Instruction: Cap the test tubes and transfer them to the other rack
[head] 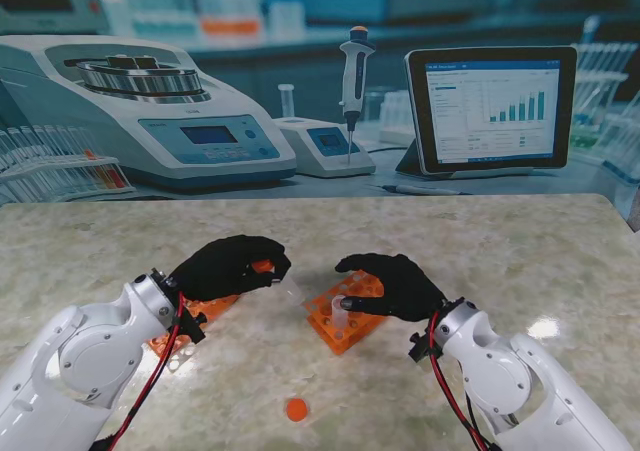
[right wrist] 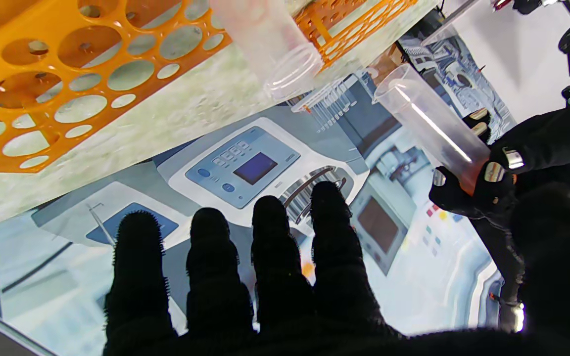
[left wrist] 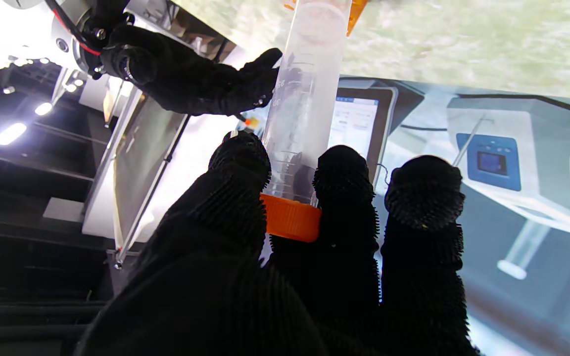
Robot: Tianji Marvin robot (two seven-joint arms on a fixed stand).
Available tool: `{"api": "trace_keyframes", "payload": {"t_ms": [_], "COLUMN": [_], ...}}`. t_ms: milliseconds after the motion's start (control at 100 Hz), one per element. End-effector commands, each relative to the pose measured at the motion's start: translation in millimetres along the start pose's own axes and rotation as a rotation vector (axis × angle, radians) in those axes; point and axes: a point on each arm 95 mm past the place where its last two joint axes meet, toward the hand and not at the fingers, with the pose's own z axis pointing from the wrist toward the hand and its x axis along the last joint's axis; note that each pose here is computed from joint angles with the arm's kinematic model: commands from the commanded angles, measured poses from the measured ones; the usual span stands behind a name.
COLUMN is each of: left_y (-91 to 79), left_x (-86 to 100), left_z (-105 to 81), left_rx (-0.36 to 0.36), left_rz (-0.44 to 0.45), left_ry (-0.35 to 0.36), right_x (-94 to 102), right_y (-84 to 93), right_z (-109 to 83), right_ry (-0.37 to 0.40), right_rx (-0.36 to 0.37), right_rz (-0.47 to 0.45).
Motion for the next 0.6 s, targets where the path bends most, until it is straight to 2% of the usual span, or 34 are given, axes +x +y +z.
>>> {"api": "trace_keyframes", "payload": {"t_ms": [0, 590], "left_y": [1.5, -1.3], "left_x": [-4.9, -22.7], "left_z": [-4.1, -18.1], "left_rx": [-0.009, -0.006], "left_rz": [0.004, 0.025], "left_ry": [-0.017, -0.078], "right_x": [5.2, 13.7], "right_y": [11.5, 57.0], "right_z": [5.4, 48.4], "right_ry": [0.015, 0.023], "right_rx": [-0.009, 0.158], "right_rz": [-0.012, -0.062]}}
